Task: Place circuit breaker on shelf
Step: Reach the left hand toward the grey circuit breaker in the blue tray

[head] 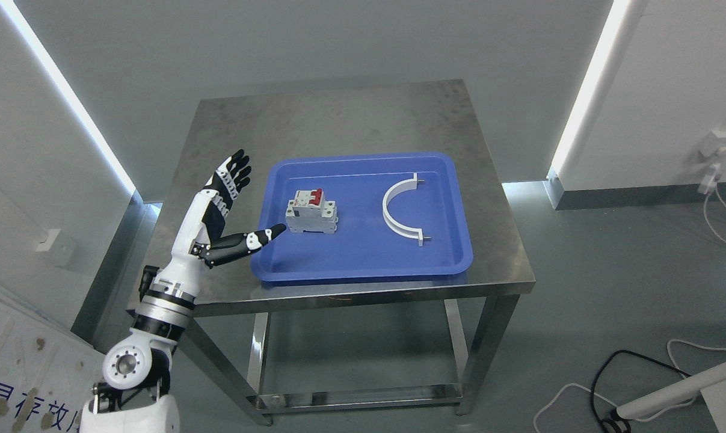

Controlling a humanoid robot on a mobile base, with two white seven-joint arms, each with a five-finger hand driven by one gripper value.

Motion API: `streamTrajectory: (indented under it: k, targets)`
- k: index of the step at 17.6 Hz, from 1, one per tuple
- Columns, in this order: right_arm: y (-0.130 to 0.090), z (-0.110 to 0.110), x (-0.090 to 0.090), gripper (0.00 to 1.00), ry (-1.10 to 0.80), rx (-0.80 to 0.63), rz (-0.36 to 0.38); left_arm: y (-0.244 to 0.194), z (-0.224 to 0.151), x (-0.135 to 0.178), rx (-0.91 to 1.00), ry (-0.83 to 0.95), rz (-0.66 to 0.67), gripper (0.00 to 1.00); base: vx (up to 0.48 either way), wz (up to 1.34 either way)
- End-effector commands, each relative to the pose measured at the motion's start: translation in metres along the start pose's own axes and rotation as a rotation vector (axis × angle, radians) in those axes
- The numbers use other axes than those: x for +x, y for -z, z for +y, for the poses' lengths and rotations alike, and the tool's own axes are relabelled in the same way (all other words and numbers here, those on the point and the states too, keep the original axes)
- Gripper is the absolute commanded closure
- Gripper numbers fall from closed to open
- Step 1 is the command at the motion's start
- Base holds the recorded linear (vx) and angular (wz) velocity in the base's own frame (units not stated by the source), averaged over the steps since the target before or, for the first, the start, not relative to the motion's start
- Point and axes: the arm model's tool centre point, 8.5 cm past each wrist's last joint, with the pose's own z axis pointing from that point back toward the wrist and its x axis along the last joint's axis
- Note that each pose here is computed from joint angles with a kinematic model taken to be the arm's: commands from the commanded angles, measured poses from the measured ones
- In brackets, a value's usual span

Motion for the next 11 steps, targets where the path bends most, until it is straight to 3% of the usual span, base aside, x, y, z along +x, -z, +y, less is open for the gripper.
streamTrajectory:
  k: [1,5,8,11]
  targets:
    - [0.000,-0.012,-0.005,0.00,-0.002,-0.019,-0.020,0.036,0.043,-0.007,-0.147,0.330,0.187,0.01,0.000,0.00]
    - [0.000,-0.012,-0.005,0.00,-0.001,-0.018,-0.020,0.051,0.044,0.000,-0.304,0.422,0.243,0.01,0.000,0.00]
    - [0.000,-0.012,-0.005,0.00,-0.002,-0.019,-0.020,0.059,0.017,-0.003,-0.415,0.448,0.252,0.06,0.000,0.00]
    - [0.000,-0.012,-0.005,0.00,-0.001,-0.018,-0.021,0.072,0.012,-0.001,-0.430,0.482,0.294,0.06,0.000,0.00]
